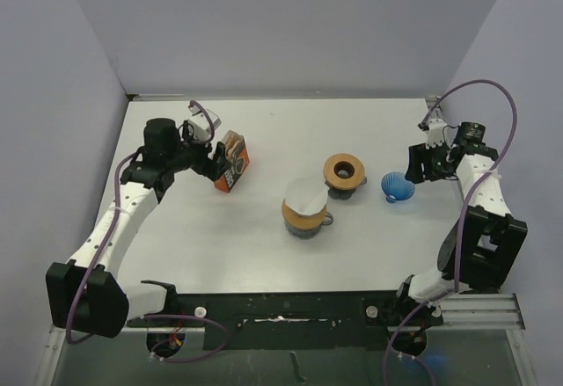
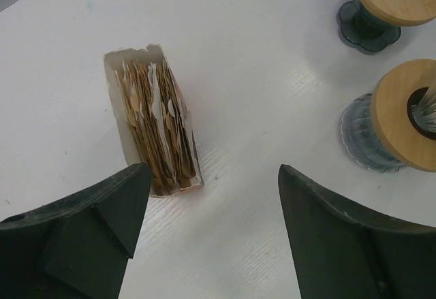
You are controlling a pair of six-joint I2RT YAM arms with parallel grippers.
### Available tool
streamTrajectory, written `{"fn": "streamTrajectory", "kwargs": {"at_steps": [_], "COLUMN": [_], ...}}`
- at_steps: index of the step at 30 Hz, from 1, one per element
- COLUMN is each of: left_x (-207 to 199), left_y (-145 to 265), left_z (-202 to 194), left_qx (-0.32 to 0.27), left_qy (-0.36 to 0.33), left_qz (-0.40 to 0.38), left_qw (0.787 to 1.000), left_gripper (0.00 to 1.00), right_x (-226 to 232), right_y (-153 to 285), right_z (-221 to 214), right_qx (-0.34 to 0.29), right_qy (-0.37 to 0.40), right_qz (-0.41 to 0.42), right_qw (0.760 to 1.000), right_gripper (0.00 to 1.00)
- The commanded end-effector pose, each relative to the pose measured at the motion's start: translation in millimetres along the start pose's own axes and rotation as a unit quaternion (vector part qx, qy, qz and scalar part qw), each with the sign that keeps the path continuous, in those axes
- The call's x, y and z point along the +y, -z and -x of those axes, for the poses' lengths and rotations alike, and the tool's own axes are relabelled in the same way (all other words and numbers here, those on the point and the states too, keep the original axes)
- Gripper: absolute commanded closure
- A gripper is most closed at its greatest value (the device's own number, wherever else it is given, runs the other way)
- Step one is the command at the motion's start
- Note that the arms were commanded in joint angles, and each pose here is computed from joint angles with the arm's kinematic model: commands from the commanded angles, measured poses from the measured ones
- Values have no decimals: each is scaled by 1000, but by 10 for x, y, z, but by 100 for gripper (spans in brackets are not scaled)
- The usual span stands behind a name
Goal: Place the coffee filter in the dripper
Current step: Pick up the coffee dripper from the center of the board.
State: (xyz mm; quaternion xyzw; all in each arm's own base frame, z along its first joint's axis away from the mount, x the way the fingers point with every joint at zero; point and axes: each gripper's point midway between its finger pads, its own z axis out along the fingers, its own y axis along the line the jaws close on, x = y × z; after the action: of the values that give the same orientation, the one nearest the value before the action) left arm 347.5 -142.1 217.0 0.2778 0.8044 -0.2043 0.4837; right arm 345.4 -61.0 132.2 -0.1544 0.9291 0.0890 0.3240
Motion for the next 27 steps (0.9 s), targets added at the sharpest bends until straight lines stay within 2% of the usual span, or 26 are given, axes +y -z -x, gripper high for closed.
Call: {"fn": "streamTrajectory", "kwargs": {"at_steps": [1,10,21,27], "left_x": [-56,-128,-172,-170], "left_y": [82,91,52,-27], "left_z": [300,310,345,441], "left_qx": [-48,-51,-50,-46], "left_qy": [-35,-39,-51,-65], "left_qz": [-3,-13,-20,-21], "left_qw": [998,998,997,997], "left_gripper": [25,25,25,25], "right_x": [-7,-36,-22,-30], "right_y": [-107,-323,-377,-343], "right_z": [-104,-260,-275,-228], "right_qx": [18,49,54,50], "right_qy": [-3,-22,-31,-32], "right_qz": [19,42,53,49], "right_qw": [1000,998,997,997], "right_gripper": [44,59,76,89]}}
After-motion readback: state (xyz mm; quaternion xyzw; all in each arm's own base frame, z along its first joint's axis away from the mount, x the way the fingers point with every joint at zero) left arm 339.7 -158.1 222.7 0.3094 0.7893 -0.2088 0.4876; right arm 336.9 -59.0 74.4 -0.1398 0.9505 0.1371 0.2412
